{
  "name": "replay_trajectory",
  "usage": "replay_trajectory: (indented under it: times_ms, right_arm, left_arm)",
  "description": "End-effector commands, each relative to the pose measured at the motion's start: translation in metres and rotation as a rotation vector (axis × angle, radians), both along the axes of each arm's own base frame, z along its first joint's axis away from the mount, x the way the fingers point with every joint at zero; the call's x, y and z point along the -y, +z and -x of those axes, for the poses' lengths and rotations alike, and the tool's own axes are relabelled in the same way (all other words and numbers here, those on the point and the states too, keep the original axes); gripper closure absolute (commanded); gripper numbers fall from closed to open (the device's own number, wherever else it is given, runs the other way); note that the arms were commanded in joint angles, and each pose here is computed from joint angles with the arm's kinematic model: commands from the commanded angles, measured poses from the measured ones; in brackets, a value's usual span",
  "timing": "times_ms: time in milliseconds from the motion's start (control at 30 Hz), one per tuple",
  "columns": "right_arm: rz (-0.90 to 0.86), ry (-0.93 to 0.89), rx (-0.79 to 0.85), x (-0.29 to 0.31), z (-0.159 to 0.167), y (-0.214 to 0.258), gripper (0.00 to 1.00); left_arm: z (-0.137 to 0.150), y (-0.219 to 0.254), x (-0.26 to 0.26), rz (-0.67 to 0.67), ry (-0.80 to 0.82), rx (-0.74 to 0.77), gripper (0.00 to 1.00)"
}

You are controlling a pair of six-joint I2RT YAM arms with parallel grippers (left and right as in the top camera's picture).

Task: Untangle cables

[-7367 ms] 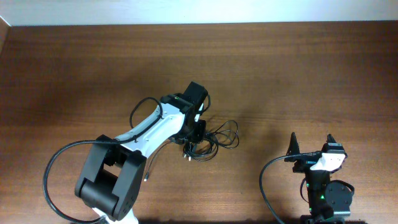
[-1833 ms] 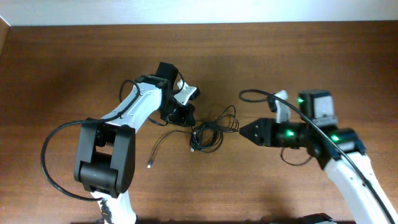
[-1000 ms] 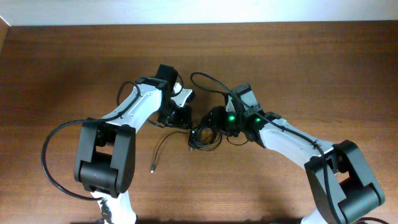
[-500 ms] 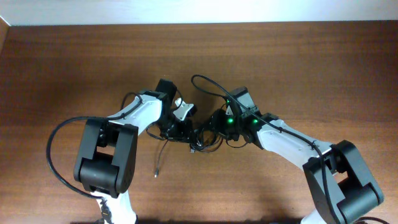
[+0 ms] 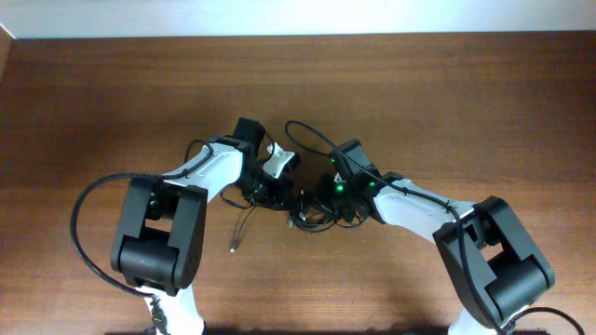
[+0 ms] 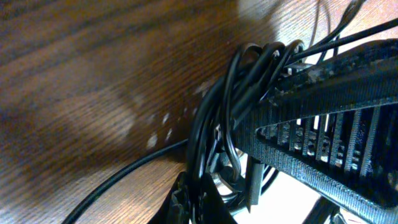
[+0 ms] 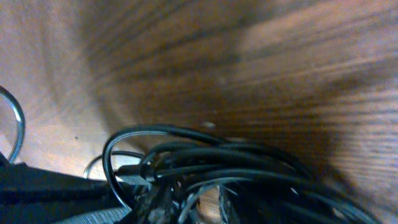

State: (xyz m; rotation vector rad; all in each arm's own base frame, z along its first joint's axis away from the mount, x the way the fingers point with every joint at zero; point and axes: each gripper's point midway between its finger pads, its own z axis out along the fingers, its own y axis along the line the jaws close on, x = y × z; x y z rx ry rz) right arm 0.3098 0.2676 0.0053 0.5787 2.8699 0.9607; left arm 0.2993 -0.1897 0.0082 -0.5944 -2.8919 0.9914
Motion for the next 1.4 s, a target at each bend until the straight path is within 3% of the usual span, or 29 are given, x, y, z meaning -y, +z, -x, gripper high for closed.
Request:
replay_trajectory:
  times_ms: [0, 200, 333, 433, 467, 600, 767, 833, 867, 967, 1033, 1200, 1367]
  right_arm:
    - [0.009, -0.024, -0.010, -0.004, -0.003, -0.011, 0.69]
    - [-0.020, -0.025, 0.036, -0.010, -0.013, -0.005, 0.71]
    - [-0.014, -0.027, 0.039, -0.009, -0.013, -0.005, 0.68]
    - [-0.027, 0.009, 0.065, -0.013, -0.014, -0.002, 0.69]
    - [-0.040, 0.034, 0.092, -0.016, -0.016, 0.001, 0.74]
    - [-0.055, 0.027, 0.138, -0.019, -0.025, 0.007, 0.75]
    - [-0.034, 0.038, 0.141, -0.024, -0.020, 0.004, 0.62]
    - [-0.022, 0.057, 0.149, -0.031, -0.014, 0.003, 0.62]
    - [0.002, 0.058, 0.155, -0.032, -0.011, 0.000, 0.66]
    - [0.083, 0.043, 0.146, -0.023, -0.006, -0.010, 0.96]
    - [0.057, 0.044, 0.133, -0.023, -0.006, -0.006, 0.96]
    - [-0.060, 0.117, 0.183, -0.010, -0.013, 0.044, 0.96]
    - [-0.040, 0.148, 0.281, 0.017, -0.011, 0.092, 0.96]
  left_arm:
    - [0.005, -0.003, 0.002, 0.026, -0.027, -0.002, 1.00]
    - [0.008, -0.002, 0.008, 0.035, -0.063, 0.011, 1.00]
    - [0.013, 0.009, 0.021, 0.140, -0.119, 0.029, 1.00]
    - [0.012, 0.001, 0.014, 0.072, -0.106, 0.025, 1.00]
    - [0.011, -0.001, 0.011, 0.052, -0.098, 0.024, 1.00]
    - [0.011, -0.001, 0.012, 0.055, -0.098, 0.023, 1.00]
    - [0.015, 0.000, 0.018, 0.067, -0.113, 0.021, 1.00]
    - [0.015, 0.000, 0.018, 0.067, -0.113, 0.021, 1.00]
    - [0.015, 0.000, 0.018, 0.067, -0.113, 0.021, 1.00]
    - [0.014, -0.001, 0.016, 0.054, -0.113, 0.023, 1.00]
    - [0.012, -0.006, 0.010, 0.006, -0.093, 0.019, 1.00]
    - [-0.001, -0.029, -0.029, -0.291, 0.088, -0.004, 1.00]
    - [-0.002, -0.030, -0.031, -0.299, 0.095, -0.004, 1.00]
